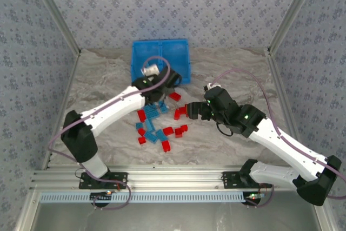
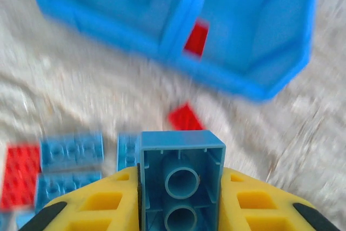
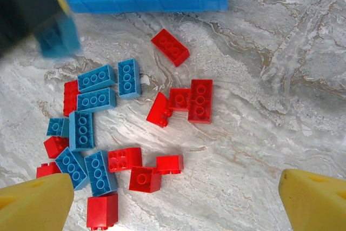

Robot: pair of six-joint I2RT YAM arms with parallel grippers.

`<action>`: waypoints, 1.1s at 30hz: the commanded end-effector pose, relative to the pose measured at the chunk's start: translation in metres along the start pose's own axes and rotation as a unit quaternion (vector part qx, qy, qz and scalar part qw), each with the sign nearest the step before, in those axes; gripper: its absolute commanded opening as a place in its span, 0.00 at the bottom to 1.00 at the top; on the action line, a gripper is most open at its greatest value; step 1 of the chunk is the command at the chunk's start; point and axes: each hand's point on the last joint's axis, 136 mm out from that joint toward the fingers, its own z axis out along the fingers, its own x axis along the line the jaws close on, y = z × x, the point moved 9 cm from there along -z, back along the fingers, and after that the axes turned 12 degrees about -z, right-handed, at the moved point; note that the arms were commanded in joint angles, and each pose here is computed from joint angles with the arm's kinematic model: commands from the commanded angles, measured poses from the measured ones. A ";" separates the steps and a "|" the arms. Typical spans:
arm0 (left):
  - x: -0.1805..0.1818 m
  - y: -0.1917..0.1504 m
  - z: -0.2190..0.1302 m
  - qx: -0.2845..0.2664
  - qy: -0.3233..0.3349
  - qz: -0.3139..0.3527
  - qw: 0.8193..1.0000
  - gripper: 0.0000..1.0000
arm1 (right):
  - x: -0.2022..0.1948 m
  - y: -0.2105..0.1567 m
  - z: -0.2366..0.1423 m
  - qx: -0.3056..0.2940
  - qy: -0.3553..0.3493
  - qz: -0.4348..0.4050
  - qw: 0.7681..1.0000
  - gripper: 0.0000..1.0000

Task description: Sort the legos into containers by color

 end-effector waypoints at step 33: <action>-0.045 0.156 0.161 -0.022 -0.002 0.176 0.984 0.54 | -0.005 0.005 -0.013 -0.001 -0.007 0.007 1.000 1.00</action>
